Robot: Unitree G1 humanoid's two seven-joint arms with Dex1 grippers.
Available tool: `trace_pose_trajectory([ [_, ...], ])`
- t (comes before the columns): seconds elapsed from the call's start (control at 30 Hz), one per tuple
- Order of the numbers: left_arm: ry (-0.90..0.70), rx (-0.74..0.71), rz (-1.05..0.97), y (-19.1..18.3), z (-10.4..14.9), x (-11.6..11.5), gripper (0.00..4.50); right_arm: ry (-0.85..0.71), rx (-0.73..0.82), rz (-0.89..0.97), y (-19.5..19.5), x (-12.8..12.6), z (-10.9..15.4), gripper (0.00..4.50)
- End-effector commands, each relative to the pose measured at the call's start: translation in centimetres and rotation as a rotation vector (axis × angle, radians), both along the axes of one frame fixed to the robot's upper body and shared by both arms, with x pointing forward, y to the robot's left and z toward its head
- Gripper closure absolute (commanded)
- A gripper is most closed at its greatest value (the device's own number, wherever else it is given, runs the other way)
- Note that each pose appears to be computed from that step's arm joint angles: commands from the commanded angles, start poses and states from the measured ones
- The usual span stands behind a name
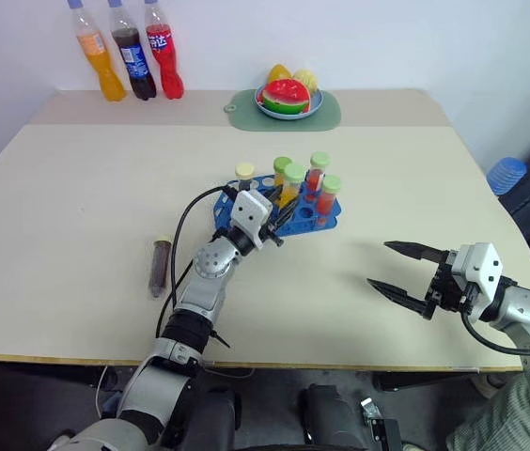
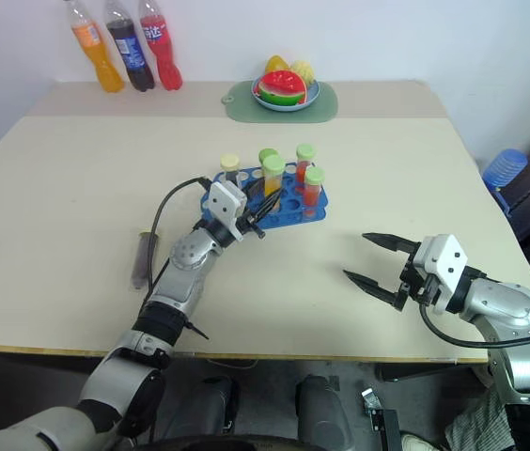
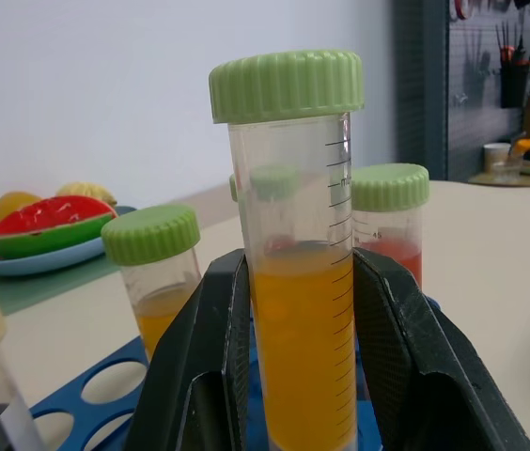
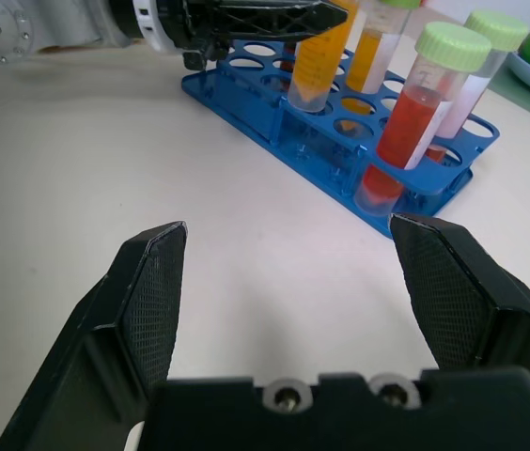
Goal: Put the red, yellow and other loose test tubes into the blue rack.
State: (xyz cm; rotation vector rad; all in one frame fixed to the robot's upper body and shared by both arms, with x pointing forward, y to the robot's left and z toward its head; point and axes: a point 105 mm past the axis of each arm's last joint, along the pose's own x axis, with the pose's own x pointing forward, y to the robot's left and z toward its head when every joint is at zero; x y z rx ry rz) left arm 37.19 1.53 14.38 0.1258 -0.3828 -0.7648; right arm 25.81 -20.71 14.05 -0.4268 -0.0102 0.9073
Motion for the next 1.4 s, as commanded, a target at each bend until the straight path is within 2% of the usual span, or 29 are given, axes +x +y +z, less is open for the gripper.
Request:
trace_pose_trajectory([
  [0.03,0.071,0.042,-0.011,-0.4,-2.4,-0.2,3.08,-0.040,0.021,0.019,0.5,0.0,1.0,0.68],
  [0.3,0.072,0.039,-0.013,-0.5,-2.6,-0.1,3.08,-0.037,0.024,0.022,0.7,-0.1,0.9,0.68],
  [0.37,0.114,-0.006,-0.059,-0.2,-2.6,-0.4,3.08,-0.036,0.027,0.022,0.7,-0.1,0.9,0.68],
  [0.47,0.089,-0.074,-0.092,-0.1,-1.1,-0.8,2.01,-0.035,0.030,0.024,0.9,-0.1,0.9,0.68],
  [0.6,-0.008,-0.169,-0.066,0.3,2.5,-1.4,0.05,-0.035,0.030,0.025,1.1,0.1,0.8,0.68],
  [0.77,-0.090,-0.233,-0.059,2.6,6.2,-3.3,0.05,-0.031,0.034,0.030,1.2,0.0,0.7,0.68],
  [0.87,-0.049,-0.236,0.031,5.5,7.1,-3.7,0.05,-0.028,0.031,0.035,1.2,0.0,0.7,0.68],
  [0.9,-0.031,-0.222,0.136,7.3,7.3,-3.3,0.05,-0.027,0.031,0.038,1.2,0.0,0.7,0.68],
  [0.97,0.219,-0.167,0.399,12.3,5.5,-1.7,0.05,-0.025,0.032,0.043,1.2,0.1,0.7,0.68],
  [1.0,0.313,-0.180,0.493,14.8,5.3,-2.0,0.05,-0.022,0.032,0.047,1.1,0.1,0.6,0.68],
  [1.1,0.465,-0.241,0.684,18.5,5.4,-3.0,0.05,-0.016,0.034,0.056,1.2,0.4,0.2,0.68],
  [1.13,0.570,-0.275,0.762,19.7,4.8,-3.2,0.05,-0.014,0.037,0.062,1.3,0.4,0.1,0.68],
  [1.23,0.830,-0.294,0.884,21.2,2.9,-4.1,0.05,-0.005,0.044,0.081,1.6,0.5,-0.2,0.68],
  [1.4,0.956,-0.337,0.961,21.7,1.4,-3.9,0.05,0.004,0.052,0.114,2.4,1.0,-0.6,0.68],
])
